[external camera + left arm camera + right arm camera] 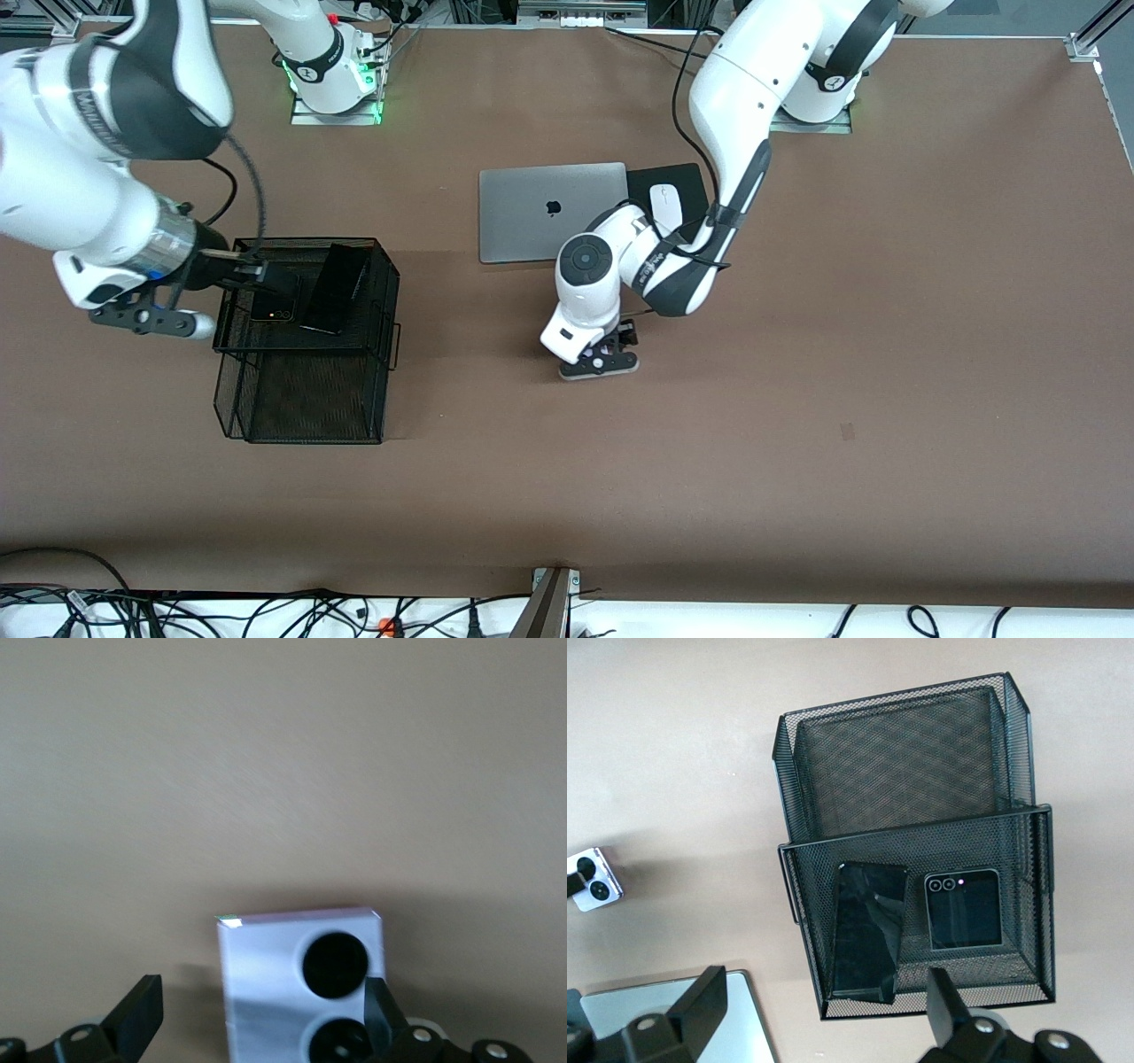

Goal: Place phones with both arms
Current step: 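Release the white phone mid-table while the right gripper reaches toward it, then grasp the white phone with the right gripper while the left gripper withdraws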

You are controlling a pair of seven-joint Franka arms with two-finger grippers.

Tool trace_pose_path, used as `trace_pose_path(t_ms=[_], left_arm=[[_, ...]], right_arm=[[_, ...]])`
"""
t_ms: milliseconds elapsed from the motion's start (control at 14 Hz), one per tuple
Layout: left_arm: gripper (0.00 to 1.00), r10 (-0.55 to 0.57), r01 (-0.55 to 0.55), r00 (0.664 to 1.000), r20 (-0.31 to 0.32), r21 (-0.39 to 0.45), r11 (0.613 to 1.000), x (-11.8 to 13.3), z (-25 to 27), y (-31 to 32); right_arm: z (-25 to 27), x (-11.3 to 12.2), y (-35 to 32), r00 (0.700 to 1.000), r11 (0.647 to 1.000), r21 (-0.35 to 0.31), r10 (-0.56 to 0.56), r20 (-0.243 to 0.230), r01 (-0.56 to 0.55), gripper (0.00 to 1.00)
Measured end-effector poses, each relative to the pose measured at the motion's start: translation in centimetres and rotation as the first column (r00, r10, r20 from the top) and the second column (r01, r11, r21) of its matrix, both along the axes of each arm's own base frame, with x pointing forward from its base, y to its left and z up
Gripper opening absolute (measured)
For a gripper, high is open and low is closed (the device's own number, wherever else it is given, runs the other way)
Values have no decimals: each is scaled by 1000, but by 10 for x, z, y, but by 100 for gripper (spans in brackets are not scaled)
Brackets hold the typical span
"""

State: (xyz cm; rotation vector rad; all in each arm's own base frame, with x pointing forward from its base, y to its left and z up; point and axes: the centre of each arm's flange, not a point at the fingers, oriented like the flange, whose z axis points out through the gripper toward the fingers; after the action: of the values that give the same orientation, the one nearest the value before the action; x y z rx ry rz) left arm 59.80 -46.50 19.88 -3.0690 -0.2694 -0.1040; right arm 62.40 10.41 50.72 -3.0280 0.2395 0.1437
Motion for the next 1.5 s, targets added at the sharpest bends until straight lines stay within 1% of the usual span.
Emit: trace_pose_path(t_ms=[72, 143, 286, 501, 573, 787, 930, 1002, 1145, 1288, 1503], left_arm=[[100, 10, -10, 1000, -9, 13, 1000, 6, 7, 10], [100, 7, -6, 1000, -30, 36, 999, 13, 16, 24], [100, -29, 37, 995, -97, 85, 996, 26, 39, 57], [100, -79, 105, 976, -201, 123, 987, 45, 88, 118], [100, -91, 122, 970, -227, 126, 985, 51, 107, 140], [100, -135, 178, 949, -284, 130, 975, 64, 161, 206], [100, -141, 187, 945, -295, 133, 973, 67, 200, 248], [100, -143, 188, 944, -297, 131, 973, 67, 219, 266], [100, -160, 199, 944, -289, 114, 973, 66, 259, 308], [100, -179, 213, 944, -278, 94, 973, 61, 296, 356], [100, -200, 226, 944, -263, 72, 971, 48, 339, 417]], right_arm=[[-1, 6, -3, 1000, 1000, 4, -4, -10, 4, 100], [-2, 12, -4, 1000, 1000, 12, -7, -26, 7, 100], [0, 25, 0, 998, 999, 37, -9, -57, 11, 100], [-7, 36, 25, 998, 999, 39, 19, -63, -16, 100], [-13, 39, 44, 998, 999, 38, 27, -52, -25, 100], [-35, 45, 124, 1000, 999, 33, -21, 21, 21, 100], [-55, 43, 186, 997, 997, 39, -66, 50, 64, 100], [-65, 41, 217, 995, 997, 48, -70, 70, 67, 100], [-94, 32, 278, 990, 998, 60, -35, 136, 27, 100], [-131, 14, 332, 980, 998, 35, 35, 197, -43, 100], [-190, -17, 397, 955, 992, -5, 126, 267, -130, 100]])
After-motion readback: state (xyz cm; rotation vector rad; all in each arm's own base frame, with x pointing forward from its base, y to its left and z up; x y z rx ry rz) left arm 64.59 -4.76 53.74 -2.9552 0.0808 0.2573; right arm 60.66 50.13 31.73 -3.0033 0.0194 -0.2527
